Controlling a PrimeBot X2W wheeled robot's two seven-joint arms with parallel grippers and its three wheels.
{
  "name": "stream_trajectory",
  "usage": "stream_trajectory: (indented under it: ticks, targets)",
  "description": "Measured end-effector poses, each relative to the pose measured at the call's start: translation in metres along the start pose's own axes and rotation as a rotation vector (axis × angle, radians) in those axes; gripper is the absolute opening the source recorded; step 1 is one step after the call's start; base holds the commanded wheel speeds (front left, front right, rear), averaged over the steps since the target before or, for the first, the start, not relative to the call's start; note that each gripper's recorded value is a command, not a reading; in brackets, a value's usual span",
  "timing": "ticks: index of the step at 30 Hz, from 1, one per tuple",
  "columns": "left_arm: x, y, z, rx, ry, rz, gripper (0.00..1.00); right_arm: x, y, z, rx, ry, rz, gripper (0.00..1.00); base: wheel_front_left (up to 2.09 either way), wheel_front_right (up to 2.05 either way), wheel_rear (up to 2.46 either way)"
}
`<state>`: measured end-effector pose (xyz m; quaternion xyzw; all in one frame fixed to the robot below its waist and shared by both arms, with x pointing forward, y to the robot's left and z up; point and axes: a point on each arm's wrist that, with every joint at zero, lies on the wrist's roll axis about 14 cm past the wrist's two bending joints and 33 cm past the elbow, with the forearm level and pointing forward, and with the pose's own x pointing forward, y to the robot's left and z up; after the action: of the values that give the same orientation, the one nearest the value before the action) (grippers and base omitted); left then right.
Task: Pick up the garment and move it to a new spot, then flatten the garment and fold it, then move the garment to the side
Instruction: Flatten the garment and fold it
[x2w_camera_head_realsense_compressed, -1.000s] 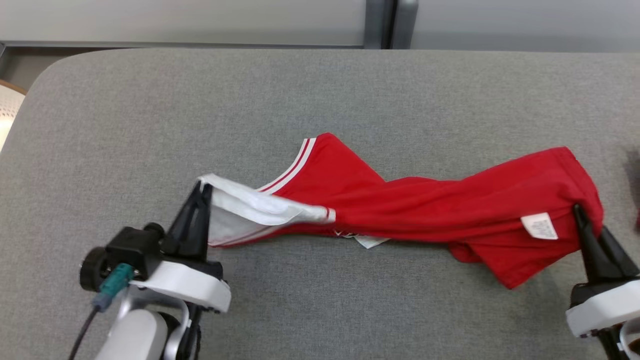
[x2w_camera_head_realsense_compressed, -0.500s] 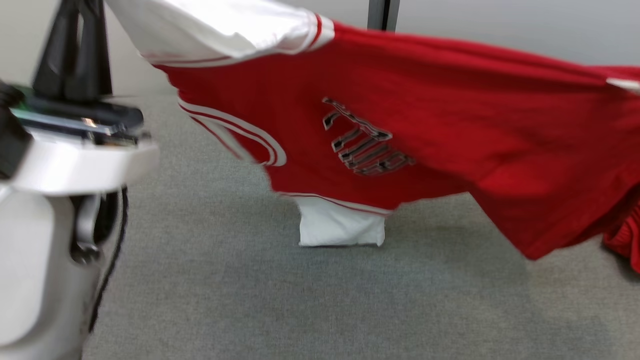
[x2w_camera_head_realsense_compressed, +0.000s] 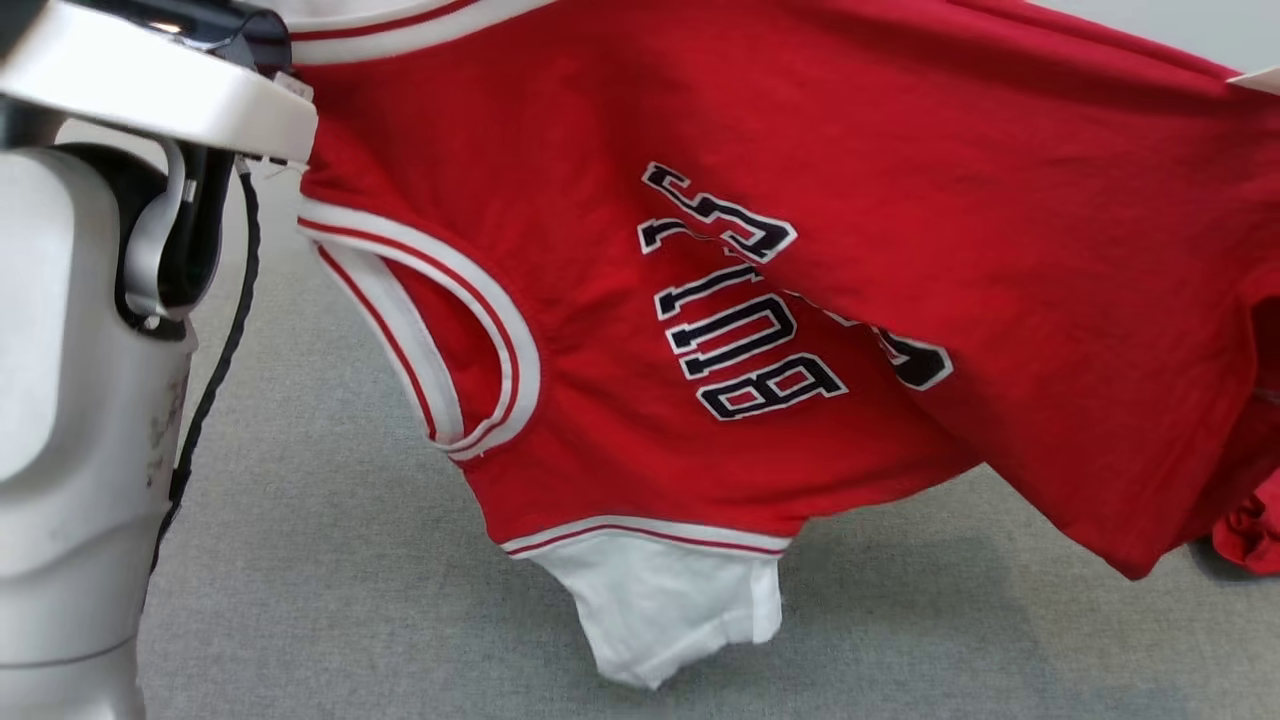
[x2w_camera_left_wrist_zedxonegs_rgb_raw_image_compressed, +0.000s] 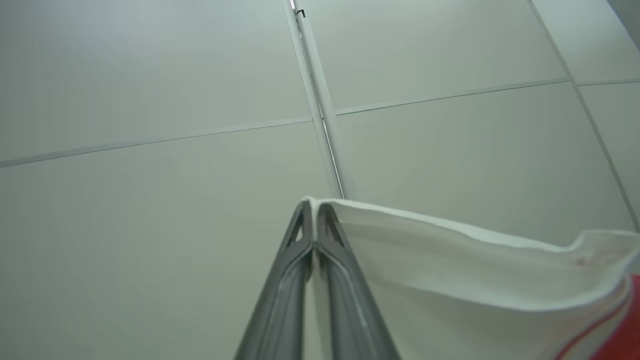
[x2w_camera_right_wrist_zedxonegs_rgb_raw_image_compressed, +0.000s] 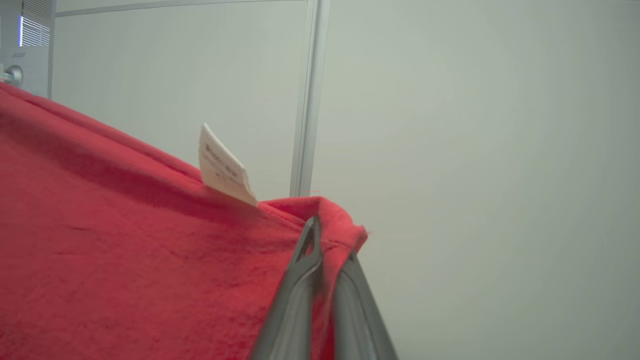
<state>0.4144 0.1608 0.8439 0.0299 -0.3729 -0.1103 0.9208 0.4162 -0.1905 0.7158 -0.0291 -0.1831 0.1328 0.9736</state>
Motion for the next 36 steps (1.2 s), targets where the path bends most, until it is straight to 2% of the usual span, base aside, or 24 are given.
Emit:
stream_trajectory:
  ticks: [7,16,19,23,28,33,36]
  targets:
    - [0.018,0.005,-0.055,-0.059,0.111,0.016,0.0,0.023,0.0,-0.02,0.071,0.033,0.0,0.0,0.0,0.0,0.0]
    - [0.063,0.01,-0.101,-0.107,0.136,0.063,0.0,0.093,0.016,-0.029,0.128,-0.031,0.03,0.0,0.0,0.0,0.0]
    - [0.057,0.008,-0.146,-0.138,0.233,0.077,0.0,0.112,0.028,-0.059,0.133,0.008,0.055,0.0,0.0,0.0,0.0]
    - [0.025,-0.002,-0.219,-0.214,0.394,0.11,0.0,0.123,0.043,-0.12,0.161,0.099,0.074,0.0,0.0,0.0,0.0]
    - [-0.075,-0.004,-0.321,-0.329,0.674,0.24,0.0,0.1,0.074,-0.23,0.244,0.339,0.098,0.0,0.0,0.0,0.0]
    - [-0.16,0.001,-0.365,-0.394,0.822,0.371,0.0,0.049,0.109,-0.312,0.332,0.547,0.137,0.0,0.0,0.0,0.0]
    - [-0.199,0.012,-0.369,-0.384,0.853,0.447,0.0,0.031,0.122,-0.324,0.399,0.572,0.141,0.0,0.0,0.0,0.0]
